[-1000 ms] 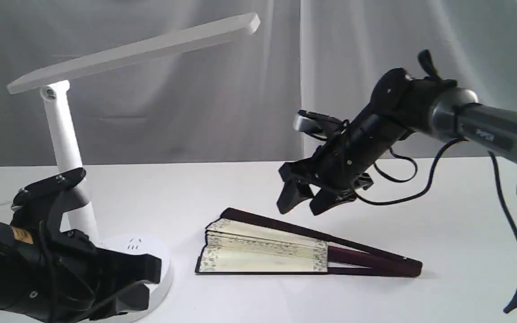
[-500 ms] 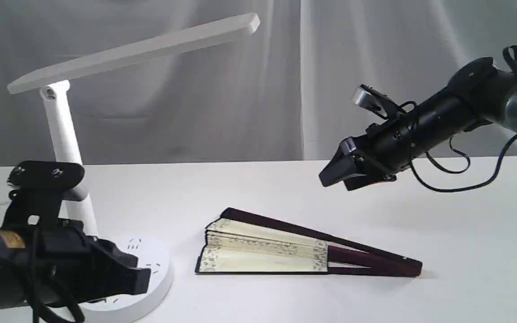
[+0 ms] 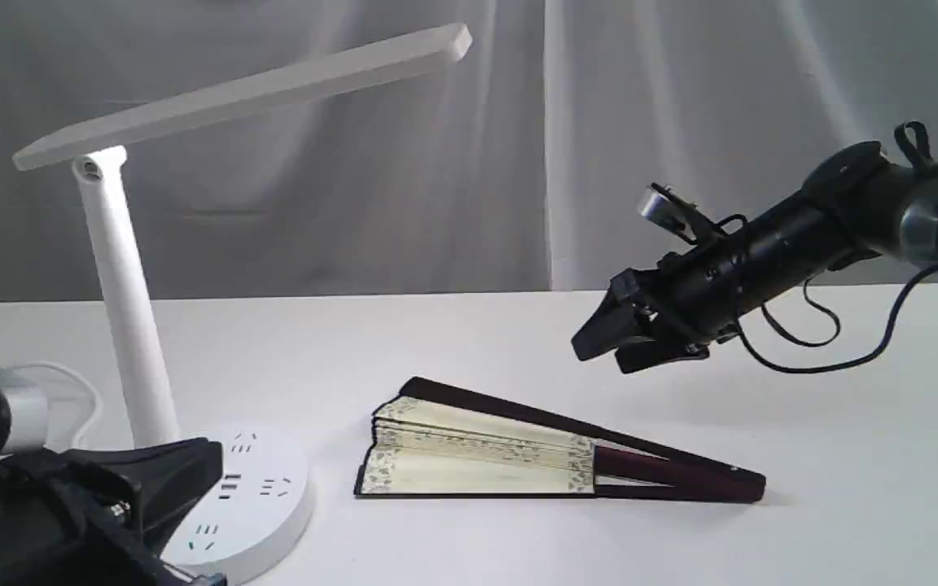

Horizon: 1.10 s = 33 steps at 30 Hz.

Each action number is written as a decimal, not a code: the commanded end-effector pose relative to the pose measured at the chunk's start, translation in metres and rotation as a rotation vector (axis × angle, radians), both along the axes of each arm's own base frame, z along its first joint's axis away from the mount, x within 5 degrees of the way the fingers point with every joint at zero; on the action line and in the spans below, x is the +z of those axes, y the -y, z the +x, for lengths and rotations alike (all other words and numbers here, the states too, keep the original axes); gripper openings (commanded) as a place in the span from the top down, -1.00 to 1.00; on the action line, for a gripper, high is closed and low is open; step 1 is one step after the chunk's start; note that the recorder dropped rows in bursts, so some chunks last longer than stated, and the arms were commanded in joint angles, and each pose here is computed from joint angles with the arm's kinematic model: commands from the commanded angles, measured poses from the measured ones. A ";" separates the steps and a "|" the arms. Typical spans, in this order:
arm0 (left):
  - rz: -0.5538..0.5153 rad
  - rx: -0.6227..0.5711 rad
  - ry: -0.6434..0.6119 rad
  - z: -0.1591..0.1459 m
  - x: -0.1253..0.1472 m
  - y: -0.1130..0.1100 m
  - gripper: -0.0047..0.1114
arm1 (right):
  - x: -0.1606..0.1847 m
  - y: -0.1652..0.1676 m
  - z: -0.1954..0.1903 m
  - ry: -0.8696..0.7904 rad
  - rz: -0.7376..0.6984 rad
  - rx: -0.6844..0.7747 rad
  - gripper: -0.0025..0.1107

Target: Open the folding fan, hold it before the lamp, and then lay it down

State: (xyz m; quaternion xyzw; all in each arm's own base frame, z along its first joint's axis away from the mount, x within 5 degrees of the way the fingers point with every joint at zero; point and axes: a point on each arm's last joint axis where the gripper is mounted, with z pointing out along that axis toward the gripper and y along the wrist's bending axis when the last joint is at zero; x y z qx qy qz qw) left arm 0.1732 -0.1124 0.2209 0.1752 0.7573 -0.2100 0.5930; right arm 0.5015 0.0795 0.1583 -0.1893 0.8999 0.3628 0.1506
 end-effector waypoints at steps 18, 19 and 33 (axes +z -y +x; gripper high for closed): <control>-0.088 -0.168 0.202 -0.011 -0.014 0.012 0.89 | -0.035 0.028 0.006 -0.179 0.074 -0.171 0.15; -0.116 -0.165 0.228 -0.010 -0.013 0.012 0.89 | -0.037 0.028 0.006 -0.184 0.074 -0.172 0.17; -0.109 -0.117 0.124 0.007 -0.052 0.019 0.89 | -0.057 -0.001 0.002 -0.195 0.075 -0.092 0.17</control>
